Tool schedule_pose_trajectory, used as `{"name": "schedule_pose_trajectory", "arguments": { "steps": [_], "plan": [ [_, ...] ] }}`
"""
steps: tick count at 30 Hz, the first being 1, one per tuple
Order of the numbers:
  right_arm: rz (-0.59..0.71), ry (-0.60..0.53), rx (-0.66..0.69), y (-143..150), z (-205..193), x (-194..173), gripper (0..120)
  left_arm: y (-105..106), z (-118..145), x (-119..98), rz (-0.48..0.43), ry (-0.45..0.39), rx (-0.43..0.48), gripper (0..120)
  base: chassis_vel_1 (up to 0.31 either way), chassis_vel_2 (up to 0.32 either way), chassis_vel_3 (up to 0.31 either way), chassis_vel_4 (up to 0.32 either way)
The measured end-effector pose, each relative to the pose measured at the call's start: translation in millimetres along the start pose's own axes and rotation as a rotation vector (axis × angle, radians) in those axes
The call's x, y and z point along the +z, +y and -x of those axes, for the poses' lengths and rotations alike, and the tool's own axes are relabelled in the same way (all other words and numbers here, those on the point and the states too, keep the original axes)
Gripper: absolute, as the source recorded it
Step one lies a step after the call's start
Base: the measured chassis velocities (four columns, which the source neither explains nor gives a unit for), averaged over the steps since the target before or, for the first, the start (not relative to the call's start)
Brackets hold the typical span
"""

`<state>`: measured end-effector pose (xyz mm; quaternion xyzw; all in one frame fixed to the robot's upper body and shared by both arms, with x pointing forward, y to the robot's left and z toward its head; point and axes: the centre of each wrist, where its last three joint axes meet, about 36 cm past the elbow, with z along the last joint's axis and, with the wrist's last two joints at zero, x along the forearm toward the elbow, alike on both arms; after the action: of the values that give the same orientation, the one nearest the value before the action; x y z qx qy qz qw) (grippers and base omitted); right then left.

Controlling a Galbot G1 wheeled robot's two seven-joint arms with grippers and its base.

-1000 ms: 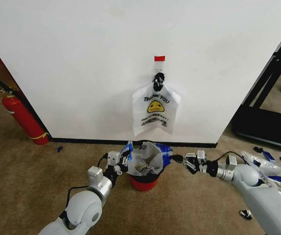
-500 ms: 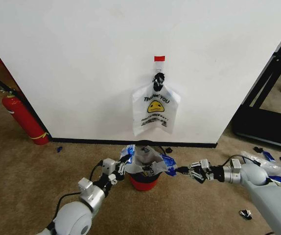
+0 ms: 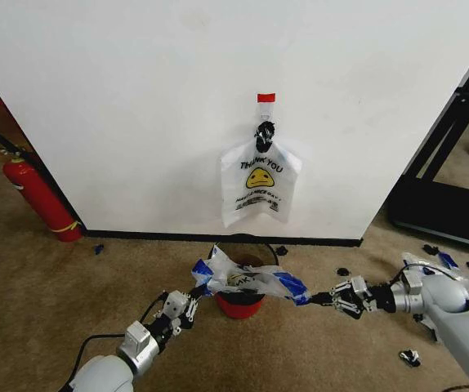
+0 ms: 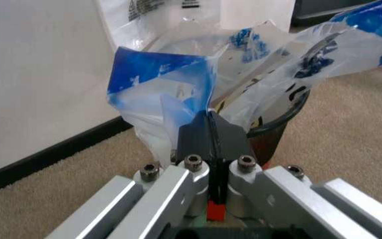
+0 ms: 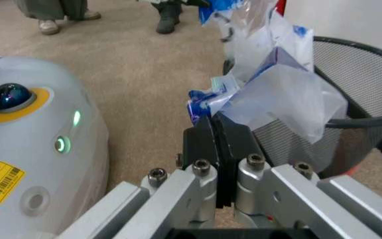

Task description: Pick up the garbage bag from the wall and place it over the trash bin.

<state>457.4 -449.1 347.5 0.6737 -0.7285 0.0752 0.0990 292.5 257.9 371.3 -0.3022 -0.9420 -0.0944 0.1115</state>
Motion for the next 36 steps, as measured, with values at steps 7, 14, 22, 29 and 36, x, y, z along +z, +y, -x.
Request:
{"name": "schedule_pose_trajectory", "arguments": {
  "steps": [7,14,22,29,36],
  "plan": [
    [0.001,0.004,-0.014,3.1,4.7,2.9,0,3.3,-1.7,-3.5,0.018,-0.001,0.004,0,0.0,0.0,0.0,0.0],
    [-0.008,-0.011,-0.01,1.1,-7.9,-11.5,0,13.0,6.1,-20.5,0.007,-0.082,-0.031,0,0.0,0.0,0.0,0.0],
    [0.004,-0.053,0.005,4.7,-23.0,-20.6,0,18.0,8.2,-41.9,-0.068,-0.224,-0.067,0,0.0,0.0,0.0,0.0],
    [0.03,-0.046,0.016,11.1,-26.1,-9.1,0,10.6,0.0,-26.7,-0.082,-0.18,-0.063,0,0.0,0.0,0.0,0.0],
    [0.063,-0.006,0.007,14.6,-24.0,10.3,0,2.5,-3.2,-0.7,-0.101,-0.146,-0.074,0,0.0,0.0,0.0,0.0]
  ]
}}
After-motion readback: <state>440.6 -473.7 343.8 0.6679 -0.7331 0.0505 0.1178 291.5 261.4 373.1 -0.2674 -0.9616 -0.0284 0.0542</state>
